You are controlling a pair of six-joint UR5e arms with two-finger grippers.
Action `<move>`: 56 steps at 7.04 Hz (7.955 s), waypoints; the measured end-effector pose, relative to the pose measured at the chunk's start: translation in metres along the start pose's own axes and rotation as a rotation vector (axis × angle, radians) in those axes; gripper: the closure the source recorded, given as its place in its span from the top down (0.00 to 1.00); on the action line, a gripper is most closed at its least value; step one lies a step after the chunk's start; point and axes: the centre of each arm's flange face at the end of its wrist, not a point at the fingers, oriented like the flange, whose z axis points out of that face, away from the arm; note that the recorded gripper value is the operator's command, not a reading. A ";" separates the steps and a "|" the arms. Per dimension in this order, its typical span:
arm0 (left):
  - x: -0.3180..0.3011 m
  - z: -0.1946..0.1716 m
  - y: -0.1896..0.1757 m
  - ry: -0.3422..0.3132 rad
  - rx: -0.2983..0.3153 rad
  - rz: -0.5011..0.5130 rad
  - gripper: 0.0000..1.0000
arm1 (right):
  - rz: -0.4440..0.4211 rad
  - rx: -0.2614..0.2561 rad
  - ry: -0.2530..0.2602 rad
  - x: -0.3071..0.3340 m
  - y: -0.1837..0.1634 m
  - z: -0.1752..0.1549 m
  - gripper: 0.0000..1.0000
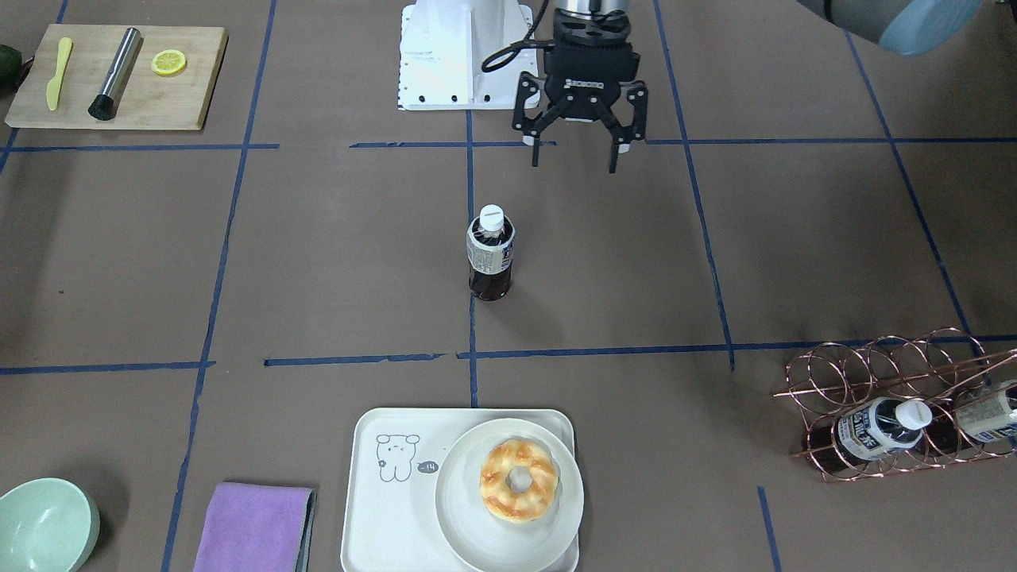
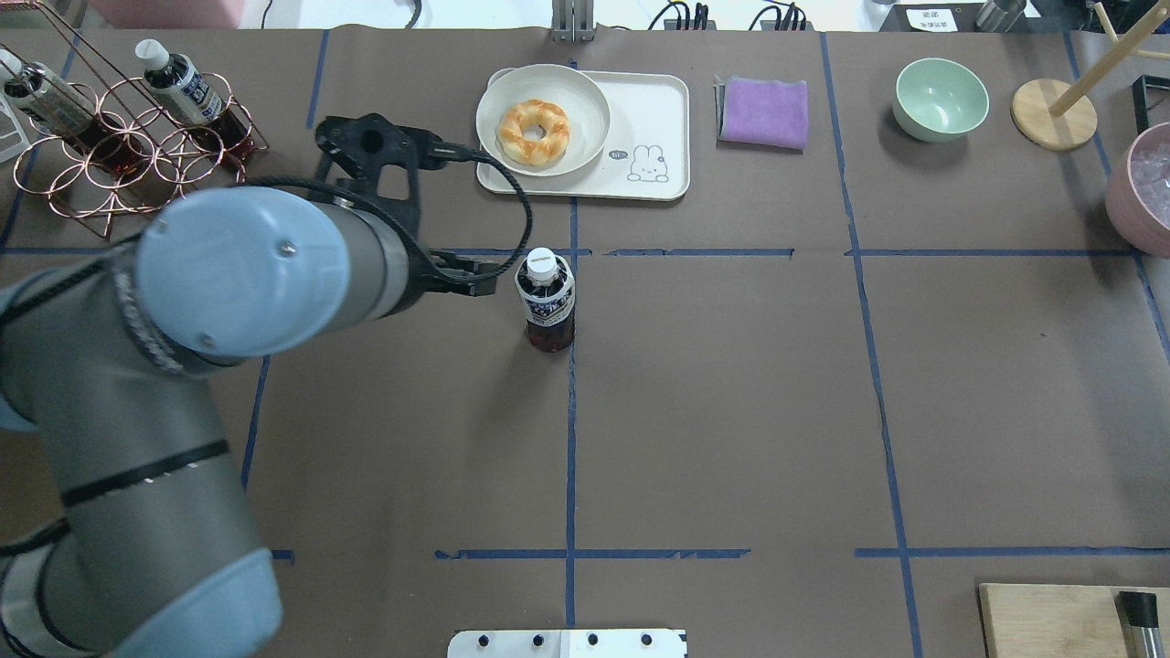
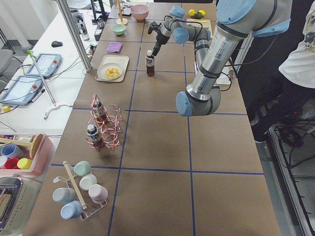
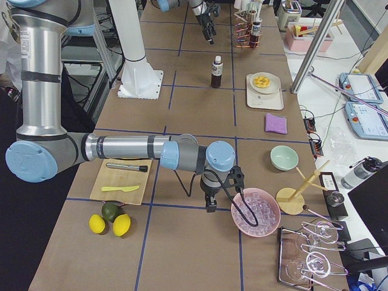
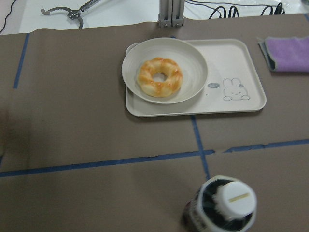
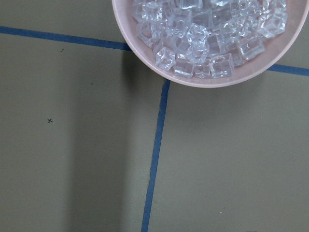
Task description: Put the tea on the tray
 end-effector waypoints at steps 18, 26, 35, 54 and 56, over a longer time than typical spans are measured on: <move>-0.671 0.046 0.064 -0.022 -0.519 -0.083 1.00 | 0.109 0.171 -0.176 -0.427 -0.117 -0.094 1.00; -0.669 0.044 0.062 -0.019 -0.512 -0.079 1.00 | 0.239 0.187 -0.080 -0.801 -0.144 -0.052 0.91; -0.669 0.044 0.061 -0.019 -0.511 -0.079 1.00 | 0.130 0.144 0.068 -0.842 -0.157 -0.004 0.78; -0.659 0.044 0.059 0.080 -0.488 -0.103 1.00 | 0.183 0.172 0.074 -0.706 -0.347 -0.055 0.00; -0.658 0.044 0.059 0.085 -0.487 -0.105 1.00 | 0.183 0.167 0.079 -0.694 -0.365 -0.044 0.00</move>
